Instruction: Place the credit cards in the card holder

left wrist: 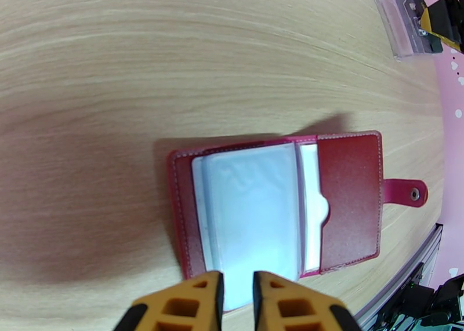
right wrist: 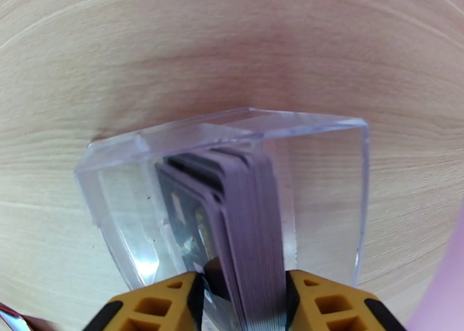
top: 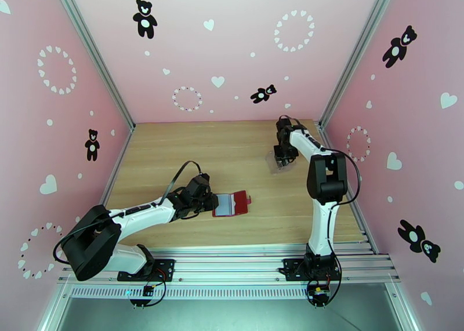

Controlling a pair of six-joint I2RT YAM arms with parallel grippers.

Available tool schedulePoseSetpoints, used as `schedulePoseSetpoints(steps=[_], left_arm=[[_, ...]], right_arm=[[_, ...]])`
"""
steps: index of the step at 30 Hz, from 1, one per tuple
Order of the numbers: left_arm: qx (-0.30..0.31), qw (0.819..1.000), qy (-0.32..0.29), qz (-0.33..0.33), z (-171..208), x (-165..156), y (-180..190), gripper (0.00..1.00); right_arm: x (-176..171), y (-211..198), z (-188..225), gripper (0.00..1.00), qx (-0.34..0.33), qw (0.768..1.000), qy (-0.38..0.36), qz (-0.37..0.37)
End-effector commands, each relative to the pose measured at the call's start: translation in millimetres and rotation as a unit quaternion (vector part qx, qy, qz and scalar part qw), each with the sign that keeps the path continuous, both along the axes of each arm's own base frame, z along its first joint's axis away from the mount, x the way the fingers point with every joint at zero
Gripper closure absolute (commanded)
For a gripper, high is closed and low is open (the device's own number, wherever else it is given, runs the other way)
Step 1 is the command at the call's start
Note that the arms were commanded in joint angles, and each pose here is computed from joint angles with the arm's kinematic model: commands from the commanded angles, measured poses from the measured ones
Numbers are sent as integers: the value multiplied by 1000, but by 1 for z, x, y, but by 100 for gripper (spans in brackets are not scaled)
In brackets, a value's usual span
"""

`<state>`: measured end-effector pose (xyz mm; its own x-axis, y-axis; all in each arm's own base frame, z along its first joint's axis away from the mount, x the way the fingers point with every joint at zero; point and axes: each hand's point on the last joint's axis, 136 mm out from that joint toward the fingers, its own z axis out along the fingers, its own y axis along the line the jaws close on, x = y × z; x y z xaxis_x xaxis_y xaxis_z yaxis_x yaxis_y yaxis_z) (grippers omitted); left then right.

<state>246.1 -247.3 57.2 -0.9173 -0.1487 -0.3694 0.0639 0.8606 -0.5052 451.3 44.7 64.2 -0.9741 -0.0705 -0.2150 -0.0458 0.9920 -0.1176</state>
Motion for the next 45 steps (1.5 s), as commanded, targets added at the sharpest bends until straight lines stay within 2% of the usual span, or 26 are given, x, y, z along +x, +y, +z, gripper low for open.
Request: schedulePoseSetpoints(steps=[1,11,14,17,21,34,45], left_arm=[[0,1000,4,-1,-4,-3,4,79],[-2,1000,-3,3,2,-5,8,78],[-2,1000,-3,3,1,-5,8,78],[-4,1000,-3,2,1,-5,6,78],[-8,1000,-3,3,1,-4,5,78],[-8,1000,-1,4,-1,-4,5,78],[-8,1000,1,2,-3,-4,4,78]], right_arm=[[-28,21,0,61,36,999,23,4],[-80,44,12,65,73,997,7,18],[-87,48,19,61,77,997,-8,19],[-86,49,22,54,72,997,-14,21],[-78,44,23,50,51,998,-24,15],[-61,42,-3,50,12,1000,12,18],[-59,29,-5,52,-34,999,9,7]])
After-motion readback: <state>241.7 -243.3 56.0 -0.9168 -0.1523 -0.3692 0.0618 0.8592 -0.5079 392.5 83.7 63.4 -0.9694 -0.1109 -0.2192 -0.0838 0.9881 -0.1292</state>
